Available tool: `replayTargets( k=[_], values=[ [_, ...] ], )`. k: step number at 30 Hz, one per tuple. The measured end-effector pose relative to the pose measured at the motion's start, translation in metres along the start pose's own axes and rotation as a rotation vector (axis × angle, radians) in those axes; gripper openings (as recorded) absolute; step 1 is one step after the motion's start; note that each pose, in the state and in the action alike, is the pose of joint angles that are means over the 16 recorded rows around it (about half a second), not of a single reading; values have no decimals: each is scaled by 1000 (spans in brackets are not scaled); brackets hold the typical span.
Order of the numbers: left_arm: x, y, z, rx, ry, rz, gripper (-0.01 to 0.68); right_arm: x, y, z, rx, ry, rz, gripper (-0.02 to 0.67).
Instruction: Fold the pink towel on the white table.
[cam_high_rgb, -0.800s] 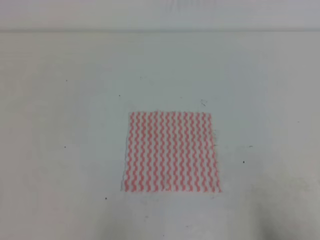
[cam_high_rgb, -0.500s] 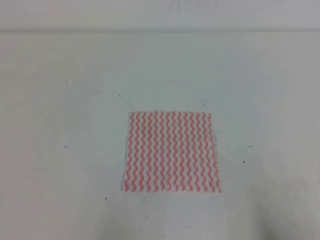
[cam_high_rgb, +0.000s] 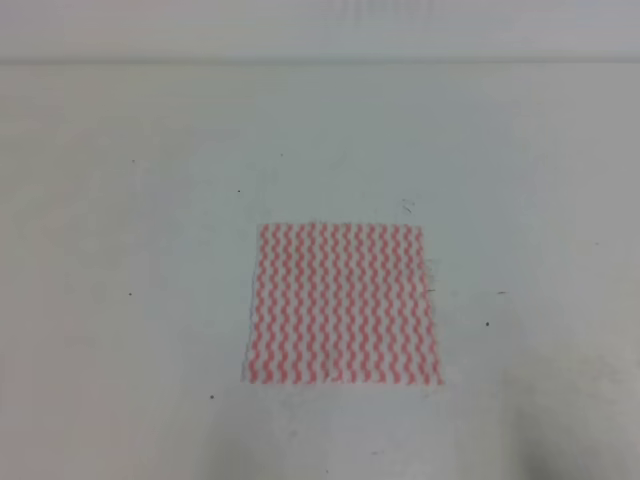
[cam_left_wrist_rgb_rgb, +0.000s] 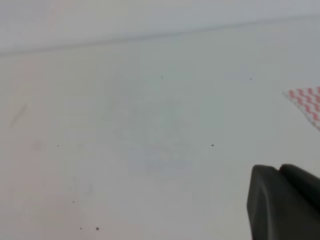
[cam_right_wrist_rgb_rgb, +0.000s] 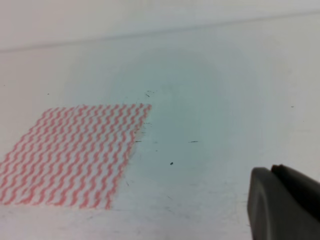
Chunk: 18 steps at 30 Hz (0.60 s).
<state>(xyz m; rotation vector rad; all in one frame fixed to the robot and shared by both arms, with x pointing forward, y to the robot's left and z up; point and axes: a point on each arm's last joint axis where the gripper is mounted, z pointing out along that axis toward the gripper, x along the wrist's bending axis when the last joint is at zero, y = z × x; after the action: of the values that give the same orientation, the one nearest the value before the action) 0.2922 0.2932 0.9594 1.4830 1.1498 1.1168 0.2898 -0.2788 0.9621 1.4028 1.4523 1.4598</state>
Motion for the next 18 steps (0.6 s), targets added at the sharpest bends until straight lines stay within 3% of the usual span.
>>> replayTargets(
  k=[4,10,18],
  values=[
    [0,3,0,-25,0,-28,-5,0,0,0,-4,-1,0,-18],
    [1,11,0,-106,-4,-167,-5,-1,3,0,-58,1,51,-18],
    [4,22,-2,-227,-7,-429,-5,-2,14,-2,-187,16,267,-18]
  ],
)
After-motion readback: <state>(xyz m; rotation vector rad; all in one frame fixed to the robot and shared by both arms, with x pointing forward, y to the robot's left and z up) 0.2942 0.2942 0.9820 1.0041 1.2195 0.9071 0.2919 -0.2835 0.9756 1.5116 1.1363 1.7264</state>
